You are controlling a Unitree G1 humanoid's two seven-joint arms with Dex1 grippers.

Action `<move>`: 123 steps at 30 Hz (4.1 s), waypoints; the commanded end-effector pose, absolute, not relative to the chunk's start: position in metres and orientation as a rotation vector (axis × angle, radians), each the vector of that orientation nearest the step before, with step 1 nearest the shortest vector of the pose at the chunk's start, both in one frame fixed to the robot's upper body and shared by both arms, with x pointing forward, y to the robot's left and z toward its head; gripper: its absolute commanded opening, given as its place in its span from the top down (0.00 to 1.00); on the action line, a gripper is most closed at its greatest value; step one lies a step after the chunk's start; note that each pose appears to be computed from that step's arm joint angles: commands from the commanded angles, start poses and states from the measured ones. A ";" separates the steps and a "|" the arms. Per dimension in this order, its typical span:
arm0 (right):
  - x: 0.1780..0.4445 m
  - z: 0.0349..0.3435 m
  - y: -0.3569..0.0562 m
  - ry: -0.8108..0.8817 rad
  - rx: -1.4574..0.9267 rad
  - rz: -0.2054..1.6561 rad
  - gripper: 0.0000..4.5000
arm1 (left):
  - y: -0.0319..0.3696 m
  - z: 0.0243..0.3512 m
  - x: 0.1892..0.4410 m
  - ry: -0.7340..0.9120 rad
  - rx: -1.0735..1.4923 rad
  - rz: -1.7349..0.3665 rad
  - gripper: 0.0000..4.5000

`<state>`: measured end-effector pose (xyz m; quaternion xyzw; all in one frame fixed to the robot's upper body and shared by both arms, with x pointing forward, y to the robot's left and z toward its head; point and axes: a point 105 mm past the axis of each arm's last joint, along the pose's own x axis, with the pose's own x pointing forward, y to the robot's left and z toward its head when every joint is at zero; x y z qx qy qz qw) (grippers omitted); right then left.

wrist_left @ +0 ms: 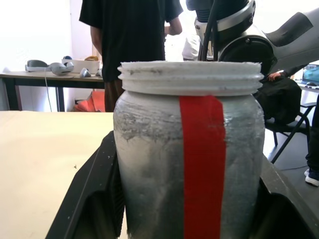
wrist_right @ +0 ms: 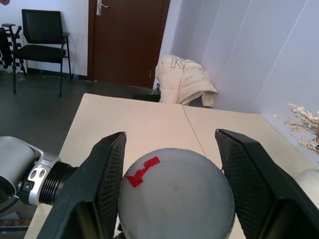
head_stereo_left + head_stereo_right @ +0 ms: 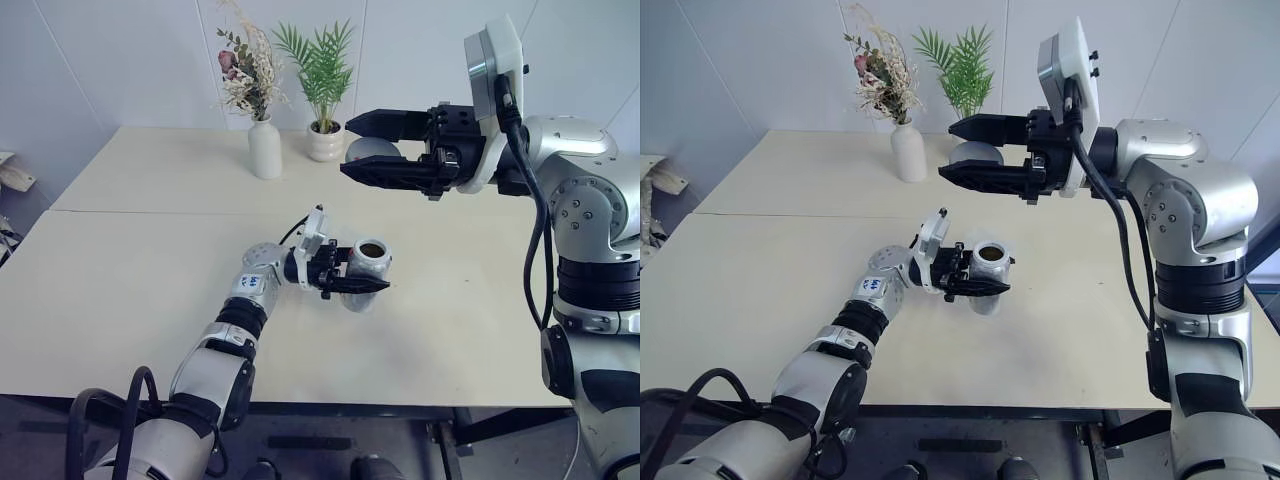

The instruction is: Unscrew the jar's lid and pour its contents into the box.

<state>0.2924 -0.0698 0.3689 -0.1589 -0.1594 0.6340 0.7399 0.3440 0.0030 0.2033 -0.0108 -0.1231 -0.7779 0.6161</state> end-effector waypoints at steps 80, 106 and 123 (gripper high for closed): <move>0.241 0.236 -0.165 -0.052 -0.384 0.991 0.00 | 0.067 0.272 0.425 -0.419 1.111 -1.014 0.50; 0.250 0.258 -0.177 -0.081 -0.371 0.934 0.00 | 0.023 0.271 0.431 -1.135 2.442 -0.708 0.50; 0.253 0.262 -0.178 -0.078 -0.393 0.936 0.00 | 0.020 0.292 0.424 -0.943 1.777 -0.679 0.50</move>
